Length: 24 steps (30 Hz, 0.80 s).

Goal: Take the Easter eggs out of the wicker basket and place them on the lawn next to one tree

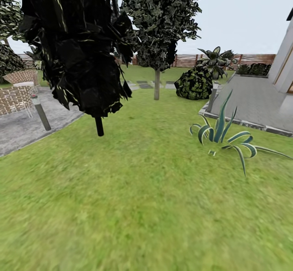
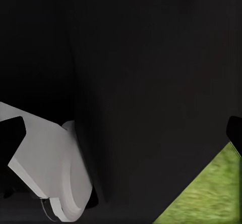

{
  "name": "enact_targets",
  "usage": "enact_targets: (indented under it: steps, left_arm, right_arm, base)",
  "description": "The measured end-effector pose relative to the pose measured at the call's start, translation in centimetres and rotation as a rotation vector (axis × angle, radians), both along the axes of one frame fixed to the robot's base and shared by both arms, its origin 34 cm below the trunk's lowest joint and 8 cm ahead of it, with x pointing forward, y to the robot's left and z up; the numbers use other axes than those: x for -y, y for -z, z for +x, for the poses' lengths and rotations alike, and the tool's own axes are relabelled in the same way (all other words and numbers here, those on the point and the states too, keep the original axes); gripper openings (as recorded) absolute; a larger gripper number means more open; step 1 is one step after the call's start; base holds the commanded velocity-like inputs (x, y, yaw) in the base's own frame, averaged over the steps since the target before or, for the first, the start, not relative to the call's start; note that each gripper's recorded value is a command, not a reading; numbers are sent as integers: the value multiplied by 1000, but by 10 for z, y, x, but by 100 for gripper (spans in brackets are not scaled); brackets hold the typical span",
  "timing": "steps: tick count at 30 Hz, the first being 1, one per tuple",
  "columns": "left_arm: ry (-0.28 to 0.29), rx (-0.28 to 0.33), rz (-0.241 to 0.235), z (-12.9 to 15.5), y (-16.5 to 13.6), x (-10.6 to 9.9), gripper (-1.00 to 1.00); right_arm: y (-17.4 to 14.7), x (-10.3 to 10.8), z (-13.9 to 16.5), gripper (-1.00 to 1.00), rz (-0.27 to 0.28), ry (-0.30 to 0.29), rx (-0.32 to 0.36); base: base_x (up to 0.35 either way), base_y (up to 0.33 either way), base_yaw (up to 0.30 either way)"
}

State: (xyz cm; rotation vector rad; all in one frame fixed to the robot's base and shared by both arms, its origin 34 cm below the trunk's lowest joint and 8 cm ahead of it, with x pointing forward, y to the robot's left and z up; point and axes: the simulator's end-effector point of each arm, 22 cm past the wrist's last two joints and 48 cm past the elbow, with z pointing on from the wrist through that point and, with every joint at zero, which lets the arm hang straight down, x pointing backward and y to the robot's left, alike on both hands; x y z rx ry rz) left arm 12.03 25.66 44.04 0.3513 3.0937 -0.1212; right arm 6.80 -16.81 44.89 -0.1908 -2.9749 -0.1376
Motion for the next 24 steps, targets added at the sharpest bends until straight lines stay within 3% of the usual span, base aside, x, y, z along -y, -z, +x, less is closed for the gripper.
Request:
enact_targets:
  steps: [24]
  left_arm:
    - [0,1,0,0,0,0,100]
  right_arm:
    - [0,-1,0,100,1,1,0]
  base:
    - [314,-77,0]
